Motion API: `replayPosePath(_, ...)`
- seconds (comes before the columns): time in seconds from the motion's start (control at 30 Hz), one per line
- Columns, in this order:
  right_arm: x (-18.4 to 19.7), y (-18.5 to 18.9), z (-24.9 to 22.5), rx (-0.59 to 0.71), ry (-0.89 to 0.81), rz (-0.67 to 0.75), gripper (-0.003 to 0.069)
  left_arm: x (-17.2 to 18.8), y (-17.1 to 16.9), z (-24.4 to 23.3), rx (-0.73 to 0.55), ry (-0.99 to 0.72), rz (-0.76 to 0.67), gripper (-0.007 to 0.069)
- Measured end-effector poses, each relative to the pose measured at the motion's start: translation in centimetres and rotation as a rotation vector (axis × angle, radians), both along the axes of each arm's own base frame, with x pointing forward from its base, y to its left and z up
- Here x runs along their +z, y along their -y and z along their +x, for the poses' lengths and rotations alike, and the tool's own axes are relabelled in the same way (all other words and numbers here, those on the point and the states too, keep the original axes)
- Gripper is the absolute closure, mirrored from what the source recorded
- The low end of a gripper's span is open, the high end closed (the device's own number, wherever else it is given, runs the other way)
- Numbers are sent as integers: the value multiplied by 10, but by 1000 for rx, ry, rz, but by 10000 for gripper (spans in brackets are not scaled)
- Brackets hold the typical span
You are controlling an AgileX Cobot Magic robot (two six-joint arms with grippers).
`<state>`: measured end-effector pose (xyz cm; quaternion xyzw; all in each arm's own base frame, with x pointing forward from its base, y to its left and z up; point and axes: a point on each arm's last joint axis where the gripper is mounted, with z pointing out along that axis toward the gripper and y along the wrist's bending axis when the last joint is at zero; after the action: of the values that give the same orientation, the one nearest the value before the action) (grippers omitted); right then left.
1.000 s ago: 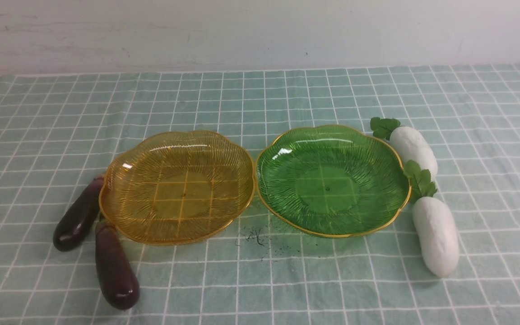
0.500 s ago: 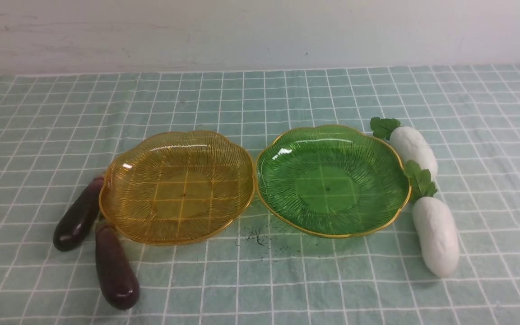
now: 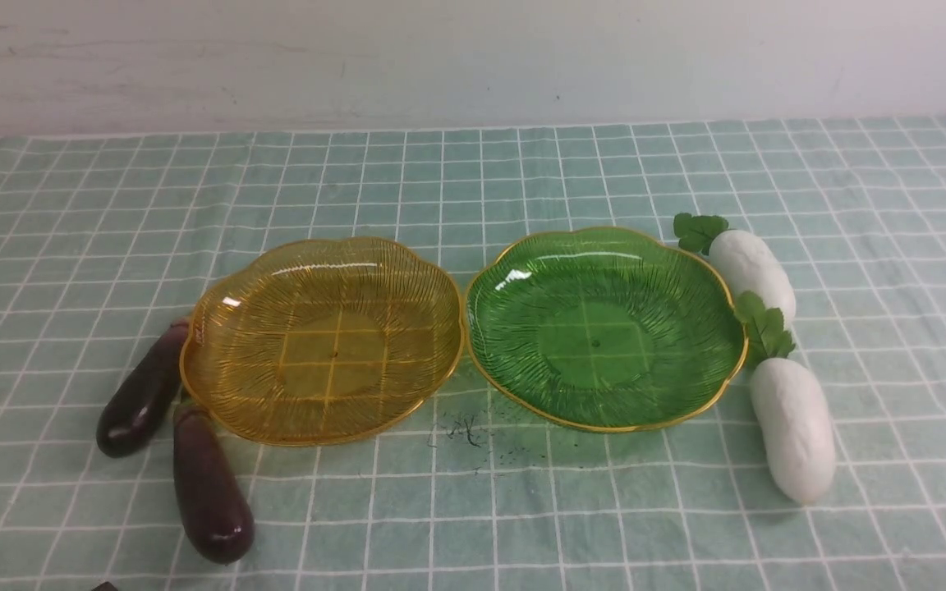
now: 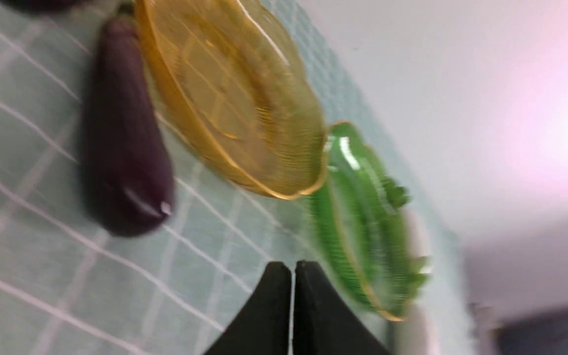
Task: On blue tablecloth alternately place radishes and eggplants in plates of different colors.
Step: 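Place the white radish on the plate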
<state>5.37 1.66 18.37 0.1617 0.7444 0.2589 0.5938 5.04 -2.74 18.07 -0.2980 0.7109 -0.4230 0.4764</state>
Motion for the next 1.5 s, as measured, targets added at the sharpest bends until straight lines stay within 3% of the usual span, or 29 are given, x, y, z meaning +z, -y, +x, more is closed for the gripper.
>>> replayPosePath(0.1,3,-2,0,0,6,134,674,5,3,0,-5,5,-142,633)
replayPosePath(0.27,6,0,1,-19,39,164,674,11,0,1,28,49,-216,633)
replayPosePath(0.4,15,0,0,-10,83,85,674,16,1,1,5,92,-180,633)
replayPosePath(0.5,48,1,-4,-3,188,-49,674,34,5,-3,-48,151,-103,633)
replayPosePath(0.6,69,0,0,10,186,-167,674,47,9,0,-100,136,-43,633)
replayPosePath(0.7,78,-4,25,114,-38,-362,674,53,16,10,-211,30,94,633)
replayPosePath(0.8,70,-5,49,211,-279,-465,674,55,22,20,-332,-92,201,633)
replayPosePath(1.03,56,-13,113,390,-712,-409,673,51,26,52,-611,-443,417,633)
replayPosePath(1.27,49,-23,171,531,-802,-367,606,47,23,75,-653,-559,488,632)
replayPosePath(1.37,44,-23,186,551,-821,-386,544,46,22,77,-657,-563,503,632)
replayPosePath(1.5,36,-21,203,543,-842,-409,409,46,21,76,-659,-567,523,629)
